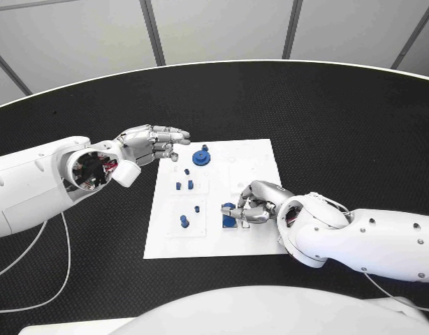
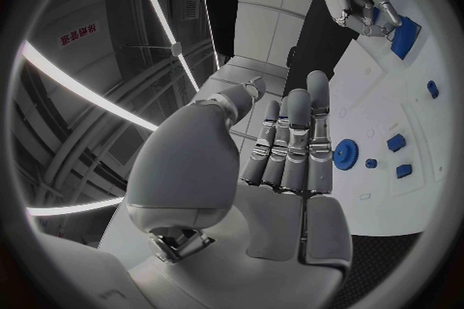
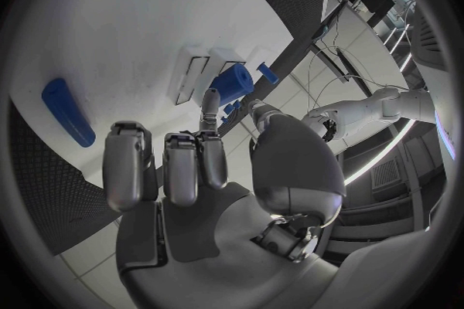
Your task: Assemble the parts on the task board
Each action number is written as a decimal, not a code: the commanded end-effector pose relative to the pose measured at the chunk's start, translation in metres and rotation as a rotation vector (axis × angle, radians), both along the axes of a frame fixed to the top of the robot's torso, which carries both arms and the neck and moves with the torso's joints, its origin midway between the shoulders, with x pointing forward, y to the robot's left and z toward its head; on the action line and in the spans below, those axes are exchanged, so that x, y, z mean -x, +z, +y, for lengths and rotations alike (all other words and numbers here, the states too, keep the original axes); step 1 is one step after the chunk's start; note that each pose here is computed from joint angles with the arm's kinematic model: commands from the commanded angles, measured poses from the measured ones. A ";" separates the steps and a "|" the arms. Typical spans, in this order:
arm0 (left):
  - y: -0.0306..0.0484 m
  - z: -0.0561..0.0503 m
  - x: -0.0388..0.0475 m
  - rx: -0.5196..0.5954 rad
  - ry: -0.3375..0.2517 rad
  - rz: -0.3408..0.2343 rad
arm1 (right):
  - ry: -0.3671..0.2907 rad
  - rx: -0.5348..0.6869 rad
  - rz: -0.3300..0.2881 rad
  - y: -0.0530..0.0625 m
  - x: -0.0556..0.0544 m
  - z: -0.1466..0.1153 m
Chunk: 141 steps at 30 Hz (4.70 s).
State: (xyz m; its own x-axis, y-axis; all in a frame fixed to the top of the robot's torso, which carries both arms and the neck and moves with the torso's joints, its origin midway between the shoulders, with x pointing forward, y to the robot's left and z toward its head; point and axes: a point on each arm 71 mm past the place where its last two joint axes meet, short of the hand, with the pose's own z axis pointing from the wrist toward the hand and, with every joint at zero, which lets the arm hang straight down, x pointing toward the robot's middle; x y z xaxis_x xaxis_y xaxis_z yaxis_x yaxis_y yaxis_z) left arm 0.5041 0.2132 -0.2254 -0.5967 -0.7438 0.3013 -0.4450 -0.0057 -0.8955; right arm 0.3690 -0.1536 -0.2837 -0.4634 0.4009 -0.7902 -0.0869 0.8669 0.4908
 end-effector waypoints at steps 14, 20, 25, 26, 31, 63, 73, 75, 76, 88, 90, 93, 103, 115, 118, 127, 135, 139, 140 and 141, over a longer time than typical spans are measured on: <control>-0.0002 0.002 0.0000 -0.003 0.001 0.002 | 0.065 -0.010 -0.021 0.013 0.017 -0.004; -0.0003 0.001 -0.0002 -0.003 0.000 0.003 | 0.063 0.004 -0.014 0.013 0.018 -0.008; -0.0003 0.001 0.0000 -0.003 0.001 0.003 | 0.049 0.018 -0.007 0.011 0.016 -0.010; -0.0003 0.002 -0.0001 -0.003 0.001 0.003 | 0.046 0.020 -0.006 0.010 0.015 -0.010; -0.0003 0.001 0.0000 -0.003 0.001 0.003 | 0.025 0.022 -0.012 0.008 0.011 -0.012; -0.0002 0.003 -0.0003 -0.003 0.004 0.001 | -0.011 -0.033 -0.093 0.021 0.018 -0.040; -0.0006 0.006 -0.0015 -0.004 0.011 -0.001 | -0.122 0.021 -0.118 0.025 0.021 -0.094; -0.0006 0.005 -0.0017 -0.003 0.010 -0.002 | -0.138 0.041 -0.122 0.025 0.020 -0.102; -0.0006 0.005 -0.0018 -0.003 0.010 -0.002 | -0.144 0.050 -0.123 0.025 0.020 -0.104; -0.0005 0.006 -0.0013 -0.003 0.011 -0.002 | -0.179 0.104 -0.117 0.018 0.015 -0.116; -0.0004 0.007 -0.0011 -0.003 0.011 -0.002 | -0.176 0.105 -0.114 0.016 0.014 -0.114; -0.0003 0.008 -0.0008 -0.003 0.013 -0.002 | -0.172 0.104 -0.112 0.013 0.012 -0.110; -0.0002 0.010 -0.0005 -0.005 0.016 -0.001 | -0.155 0.099 -0.107 0.010 0.010 -0.101; -0.0002 0.010 -0.0001 -0.005 0.016 -0.001 | -0.122 0.137 -0.082 0.006 0.009 -0.098; -0.0002 0.011 -0.0001 -0.005 0.017 -0.001 | -0.115 0.145 -0.077 0.005 0.009 -0.097; -0.0001 0.012 0.0001 -0.005 0.018 -0.001 | -0.093 0.167 -0.052 0.000 0.010 -0.095; -0.0001 0.012 0.0004 -0.006 0.019 0.000 | -0.063 0.200 -0.053 -0.003 0.011 -0.092; -0.0001 0.013 0.0006 -0.007 0.019 0.000 | -0.054 0.209 -0.048 -0.005 0.011 -0.091; -0.0001 0.013 0.0007 -0.007 0.019 0.001 | -0.052 0.211 -0.046 -0.005 0.011 -0.091; -0.0001 0.013 0.0007 -0.007 0.019 0.001 | -0.050 0.213 -0.045 -0.005 0.011 -0.091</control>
State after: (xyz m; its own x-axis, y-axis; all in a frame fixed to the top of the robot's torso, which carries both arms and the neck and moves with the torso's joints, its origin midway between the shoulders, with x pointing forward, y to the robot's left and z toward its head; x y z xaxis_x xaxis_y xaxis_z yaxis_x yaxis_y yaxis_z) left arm 0.5035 0.2258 -0.2255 -0.5821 -0.7571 0.2967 -0.4455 -0.0083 -0.8952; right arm 0.3584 -0.2445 -0.2887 -0.4079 0.2465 -0.8791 -0.0579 0.9539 0.2943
